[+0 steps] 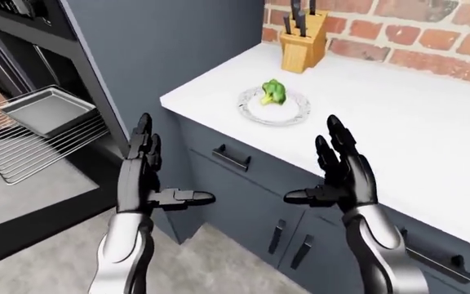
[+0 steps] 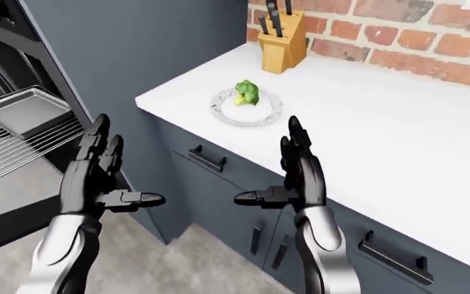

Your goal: Place the broccoli on the rack of the oven.

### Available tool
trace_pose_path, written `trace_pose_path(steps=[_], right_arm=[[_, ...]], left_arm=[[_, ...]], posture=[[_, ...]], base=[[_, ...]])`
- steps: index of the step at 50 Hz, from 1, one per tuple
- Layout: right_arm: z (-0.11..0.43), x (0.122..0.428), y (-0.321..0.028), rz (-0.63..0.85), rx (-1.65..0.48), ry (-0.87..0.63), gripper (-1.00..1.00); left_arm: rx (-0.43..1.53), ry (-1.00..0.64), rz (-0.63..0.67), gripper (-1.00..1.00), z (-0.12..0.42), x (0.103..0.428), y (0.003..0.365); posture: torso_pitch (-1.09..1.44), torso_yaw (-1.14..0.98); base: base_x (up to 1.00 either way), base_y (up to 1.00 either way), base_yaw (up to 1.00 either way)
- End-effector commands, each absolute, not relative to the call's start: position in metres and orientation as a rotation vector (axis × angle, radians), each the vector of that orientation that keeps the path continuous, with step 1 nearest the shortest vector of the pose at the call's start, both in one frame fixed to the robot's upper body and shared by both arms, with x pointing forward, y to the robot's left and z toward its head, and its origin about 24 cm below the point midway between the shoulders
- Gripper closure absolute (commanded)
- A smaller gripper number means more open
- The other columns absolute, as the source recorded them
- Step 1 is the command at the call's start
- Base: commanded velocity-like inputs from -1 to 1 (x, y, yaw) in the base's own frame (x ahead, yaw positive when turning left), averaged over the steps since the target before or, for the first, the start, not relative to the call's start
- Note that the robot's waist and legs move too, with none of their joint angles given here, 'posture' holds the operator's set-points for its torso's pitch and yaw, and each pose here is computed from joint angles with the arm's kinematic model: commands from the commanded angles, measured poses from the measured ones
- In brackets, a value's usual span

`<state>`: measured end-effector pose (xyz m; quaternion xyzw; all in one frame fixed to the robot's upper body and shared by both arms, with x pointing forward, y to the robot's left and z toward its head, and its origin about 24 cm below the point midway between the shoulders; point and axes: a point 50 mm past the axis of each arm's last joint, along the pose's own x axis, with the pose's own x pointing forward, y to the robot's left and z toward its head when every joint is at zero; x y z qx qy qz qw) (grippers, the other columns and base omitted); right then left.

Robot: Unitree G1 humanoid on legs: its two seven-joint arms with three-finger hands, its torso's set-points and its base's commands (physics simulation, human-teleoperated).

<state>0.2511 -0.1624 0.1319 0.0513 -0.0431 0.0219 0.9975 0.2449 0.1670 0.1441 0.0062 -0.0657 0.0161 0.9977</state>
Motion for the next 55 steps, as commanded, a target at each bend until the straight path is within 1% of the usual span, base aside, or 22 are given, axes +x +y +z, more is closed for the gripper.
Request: trace_pose_path(steps=[1,6,23,35,55], right_arm=[[0.152,0.248,-0.158,0.078,0.102,-0.202,-1.00],[0.158,0.245,-0.156,0.089,0.090,-0.226,-1.00],[0.162,0.242,-0.157,0.088,0.083,-0.242,-1.00],[0.188,0.232,-0.167,0.055,0.065,-0.272,-1.00],[0.192,0.229,-0.164,0.073,0.063,-0.292,-1.00]], left_arm=[[0.025,-0.238,0.046,-1.00,0.163,0.241,0.169],[0.024,-0.241,0.044,-1.00,0.163,0.241,0.169],[0.022,-0.244,0.044,-1.00,0.165,0.240,0.169],[0.022,-0.243,0.039,-1.00,0.164,0.240,0.168],[0.025,-0.246,0.036,-1.00,0.167,0.240,0.167]], posture=[[0.00,0.00],[0.00,0.00],[0.00,0.00],[0.00,0.00],[0.00,0.00]], base=[[0.00,0.00,0.00],[0.00,0.00,0.00],[0.10,0.00,0.00],[0.00,0.00,0.00],[0.22,-0.04,0.00]])
